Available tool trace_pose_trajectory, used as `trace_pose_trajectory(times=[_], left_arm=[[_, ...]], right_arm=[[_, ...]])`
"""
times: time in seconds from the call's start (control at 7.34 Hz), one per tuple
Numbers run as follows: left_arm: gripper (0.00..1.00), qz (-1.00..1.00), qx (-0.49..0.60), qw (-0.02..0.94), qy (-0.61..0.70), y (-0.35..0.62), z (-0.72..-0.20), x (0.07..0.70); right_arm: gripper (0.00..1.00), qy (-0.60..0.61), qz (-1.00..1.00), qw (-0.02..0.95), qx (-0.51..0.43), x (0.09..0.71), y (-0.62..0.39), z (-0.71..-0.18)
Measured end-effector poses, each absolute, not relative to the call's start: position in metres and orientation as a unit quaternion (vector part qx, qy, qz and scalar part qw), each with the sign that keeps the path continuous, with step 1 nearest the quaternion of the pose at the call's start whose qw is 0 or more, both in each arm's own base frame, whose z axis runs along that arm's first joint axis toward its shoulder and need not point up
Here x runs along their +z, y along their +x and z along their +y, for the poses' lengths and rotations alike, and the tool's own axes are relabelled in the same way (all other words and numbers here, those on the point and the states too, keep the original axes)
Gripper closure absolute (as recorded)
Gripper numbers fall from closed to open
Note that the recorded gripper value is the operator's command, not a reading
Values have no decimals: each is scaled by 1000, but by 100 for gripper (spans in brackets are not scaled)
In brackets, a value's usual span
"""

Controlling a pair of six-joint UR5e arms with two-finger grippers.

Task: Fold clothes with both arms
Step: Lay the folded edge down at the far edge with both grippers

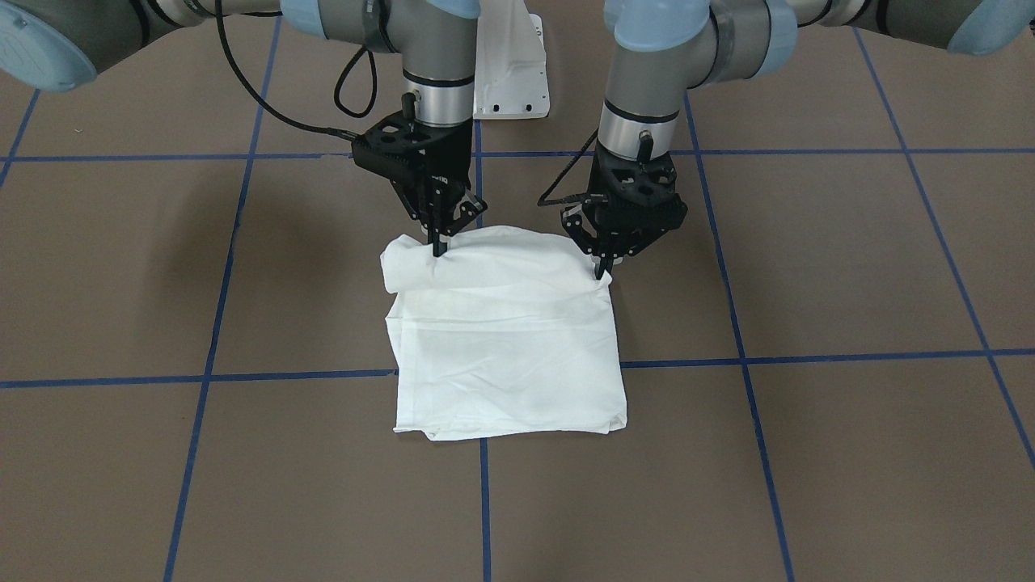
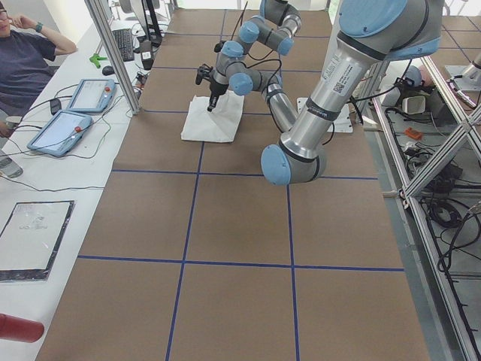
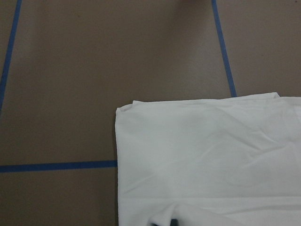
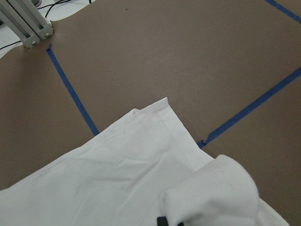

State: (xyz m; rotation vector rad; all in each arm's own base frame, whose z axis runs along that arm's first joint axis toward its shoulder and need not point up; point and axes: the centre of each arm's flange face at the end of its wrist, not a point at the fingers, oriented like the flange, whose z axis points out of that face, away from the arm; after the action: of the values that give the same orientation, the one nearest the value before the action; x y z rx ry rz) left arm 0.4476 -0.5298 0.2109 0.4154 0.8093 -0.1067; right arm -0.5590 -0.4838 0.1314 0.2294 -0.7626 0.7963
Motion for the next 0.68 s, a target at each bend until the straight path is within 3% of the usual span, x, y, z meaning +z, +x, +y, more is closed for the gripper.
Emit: trace_pose_trajectory(times=[0.41, 0.54, 0.68], left_arm=[[100, 379, -52, 898, 219, 476, -602, 237], [90, 374, -50, 899, 224, 482, -625, 245], [1, 374, -47, 898, 227, 485, -640, 252]], right_arm=[[100, 119, -350, 846, 385, 136, -582, -537], [100, 121, -348, 846, 384, 145, -585, -550], [1, 126, -346, 849, 379, 154, -586, -561]])
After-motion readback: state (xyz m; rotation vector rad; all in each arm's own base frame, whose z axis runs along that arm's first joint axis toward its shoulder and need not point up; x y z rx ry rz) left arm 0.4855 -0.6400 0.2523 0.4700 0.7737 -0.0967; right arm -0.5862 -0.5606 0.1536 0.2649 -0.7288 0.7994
